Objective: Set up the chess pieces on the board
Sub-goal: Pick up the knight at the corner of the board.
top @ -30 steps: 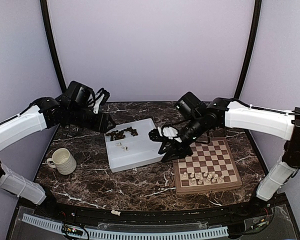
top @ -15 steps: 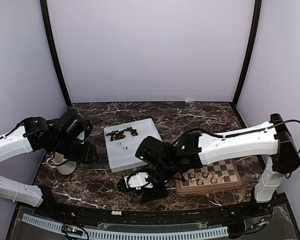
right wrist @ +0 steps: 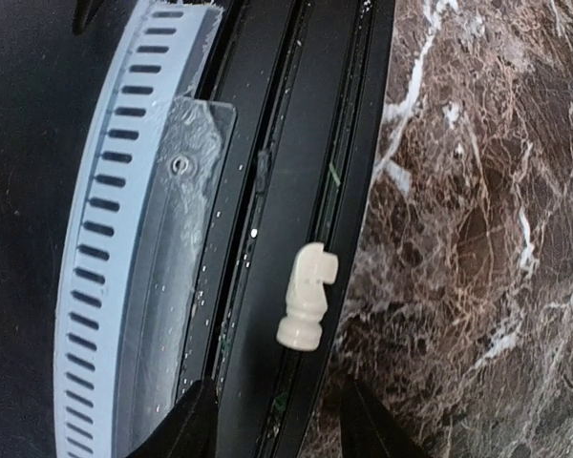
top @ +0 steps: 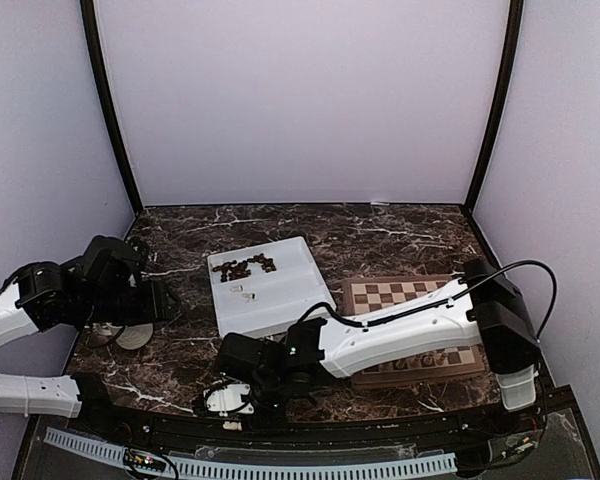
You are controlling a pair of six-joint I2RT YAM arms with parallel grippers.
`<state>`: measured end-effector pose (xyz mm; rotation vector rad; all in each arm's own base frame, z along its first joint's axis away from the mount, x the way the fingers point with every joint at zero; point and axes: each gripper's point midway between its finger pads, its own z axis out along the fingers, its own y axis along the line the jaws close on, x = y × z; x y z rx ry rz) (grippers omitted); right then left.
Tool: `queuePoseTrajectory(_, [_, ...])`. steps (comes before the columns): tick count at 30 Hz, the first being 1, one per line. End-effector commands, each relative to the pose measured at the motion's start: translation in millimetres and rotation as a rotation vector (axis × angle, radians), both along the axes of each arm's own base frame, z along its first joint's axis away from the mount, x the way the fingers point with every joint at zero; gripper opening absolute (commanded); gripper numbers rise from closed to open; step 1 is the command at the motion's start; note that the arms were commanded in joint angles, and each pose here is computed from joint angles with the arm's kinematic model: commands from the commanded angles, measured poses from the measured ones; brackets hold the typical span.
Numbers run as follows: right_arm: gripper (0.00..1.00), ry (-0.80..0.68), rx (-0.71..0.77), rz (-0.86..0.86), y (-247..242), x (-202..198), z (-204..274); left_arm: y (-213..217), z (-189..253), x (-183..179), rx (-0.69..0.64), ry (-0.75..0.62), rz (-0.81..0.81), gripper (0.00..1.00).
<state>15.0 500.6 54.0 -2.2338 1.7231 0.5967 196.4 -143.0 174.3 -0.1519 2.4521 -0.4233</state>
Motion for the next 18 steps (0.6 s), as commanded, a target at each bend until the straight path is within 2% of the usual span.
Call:
queuePoseTrajectory(1, [0.45,-0.007,-0.024,-0.028,17.2,-10.5,-10.6,13.6,10.2,3.8,-0.013,-0.060,0.062,0.56])
queuePoseTrajectory(10, [0.41,-0.089,-0.073,-0.063,22.5,-5.7,-32.6,16.2,14.9,2.0,0.012,-0.069,0.038,0.56])
queuePoseTrajectory(16, [0.28,-0.128,-0.090,-0.082,18.2,1.6,-40.0,12.0,12.1,3.1,-0.001,-0.071,0.026,0.56])
queuePoseTrajectory(18, [0.26,-0.134,-0.096,-0.079,15.7,2.3,-41.2,9.8,10.3,3.5,-0.001,-0.070,0.017,0.56])
